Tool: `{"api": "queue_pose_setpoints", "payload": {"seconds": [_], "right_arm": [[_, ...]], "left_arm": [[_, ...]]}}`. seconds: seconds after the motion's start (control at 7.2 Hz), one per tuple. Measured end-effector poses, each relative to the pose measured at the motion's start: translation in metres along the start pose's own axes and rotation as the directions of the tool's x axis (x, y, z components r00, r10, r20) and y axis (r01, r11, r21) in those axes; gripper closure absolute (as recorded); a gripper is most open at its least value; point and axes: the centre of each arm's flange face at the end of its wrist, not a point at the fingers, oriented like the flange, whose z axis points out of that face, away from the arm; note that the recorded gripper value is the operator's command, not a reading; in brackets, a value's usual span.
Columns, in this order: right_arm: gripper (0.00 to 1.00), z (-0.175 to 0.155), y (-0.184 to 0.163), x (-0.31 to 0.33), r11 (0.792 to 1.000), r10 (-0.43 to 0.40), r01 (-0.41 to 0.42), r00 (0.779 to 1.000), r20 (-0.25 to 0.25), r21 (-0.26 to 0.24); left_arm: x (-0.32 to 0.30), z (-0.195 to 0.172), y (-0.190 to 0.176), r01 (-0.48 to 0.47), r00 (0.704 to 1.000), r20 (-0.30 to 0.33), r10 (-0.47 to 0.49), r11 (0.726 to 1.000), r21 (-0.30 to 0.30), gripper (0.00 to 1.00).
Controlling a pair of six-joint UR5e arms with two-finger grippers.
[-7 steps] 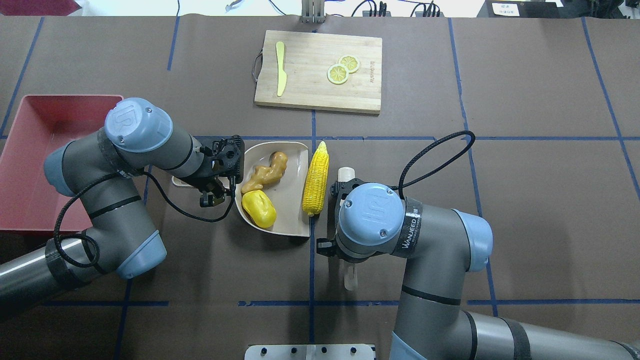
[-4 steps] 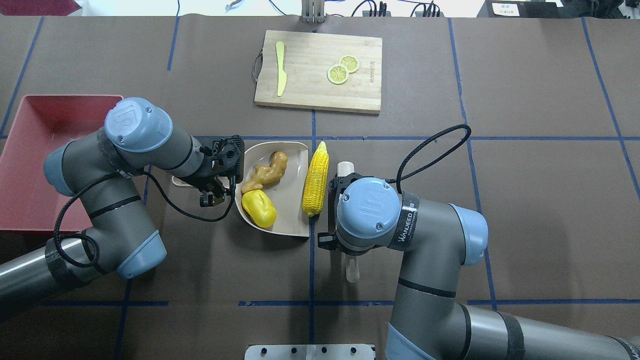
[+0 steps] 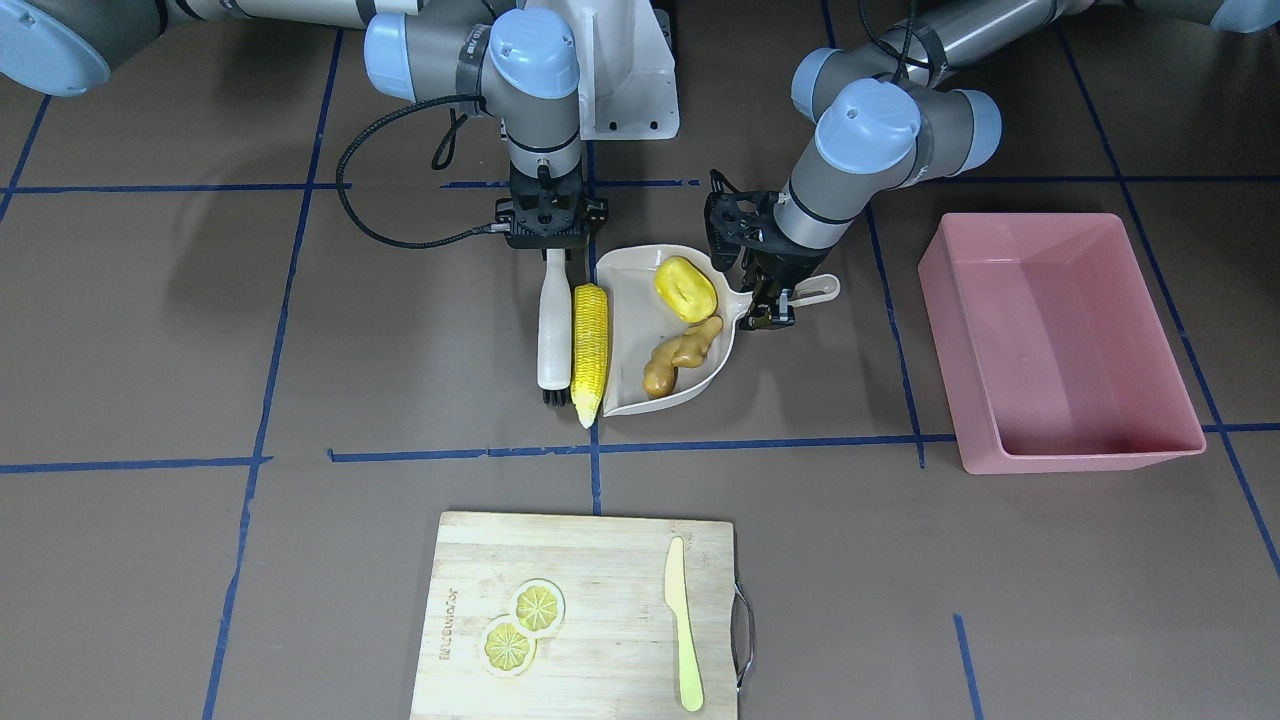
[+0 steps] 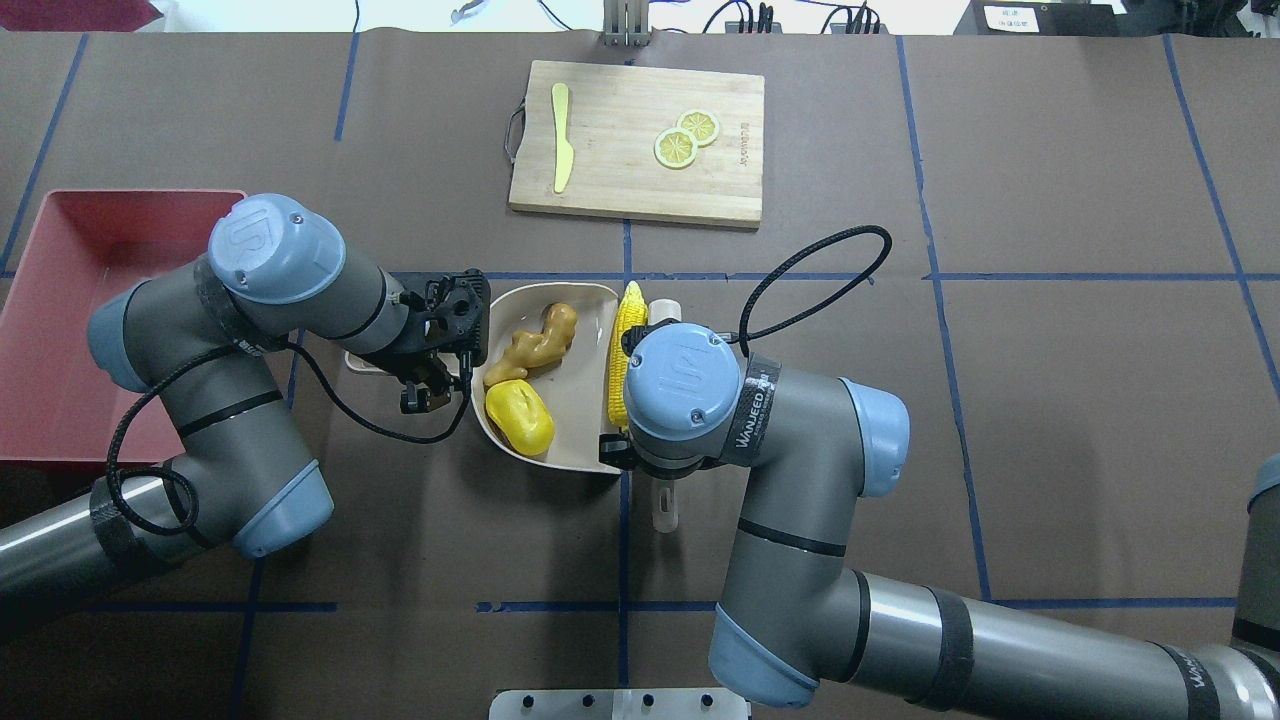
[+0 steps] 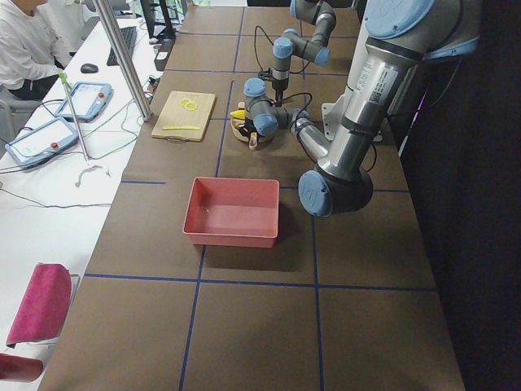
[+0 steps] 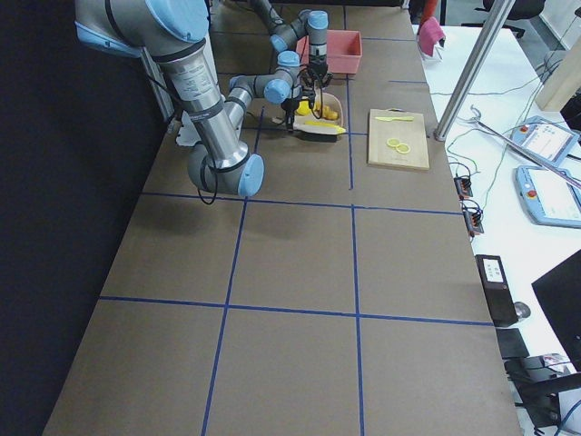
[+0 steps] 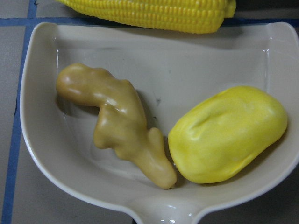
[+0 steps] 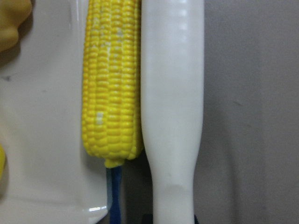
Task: Sweep and dump trash into bin
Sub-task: 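Sweep the brush again toward the dustpan to push the corn fully in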
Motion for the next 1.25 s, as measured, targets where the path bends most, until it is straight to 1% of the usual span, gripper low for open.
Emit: {"api": "queue_pose_setpoints", "payload": {"seconds": [0.28, 0.42, 0.69, 1.25], "right_arm": [[1.0, 0.001, -0.003, -0.011, 1.0, -0.015, 0.013, 0.996, 0.092, 0.024], [1.0, 0.001, -0.001, -0.016, 0.999, -0.023, 0.02, 0.993, 0.119, 0.028], [1.0, -0.001, 0.01, -0.028, 0.999, -0.045, 0.042, 0.988, 0.146, 0.024], [1.0, -0.002, 0.03, -0.043, 0.996, -0.082, 0.076, 0.984, 0.156, 0.041]], "left_arm": [[0.0, 0.0, 0.0, 0.001, 1.0, 0.0, -0.001, 1.0, 0.0, 0.99], [0.0, 0.0, 0.0, 0.001, 1.0, 0.0, -0.001, 1.0, 0.0, 0.99], [0.0, 0.0, 0.001, 0.005, 1.0, 0.0, -0.005, 1.0, 0.0, 0.99], [0.001, 0.0, -0.001, 0.018, 1.0, 0.001, -0.018, 1.0, 0.0, 0.99]]}}
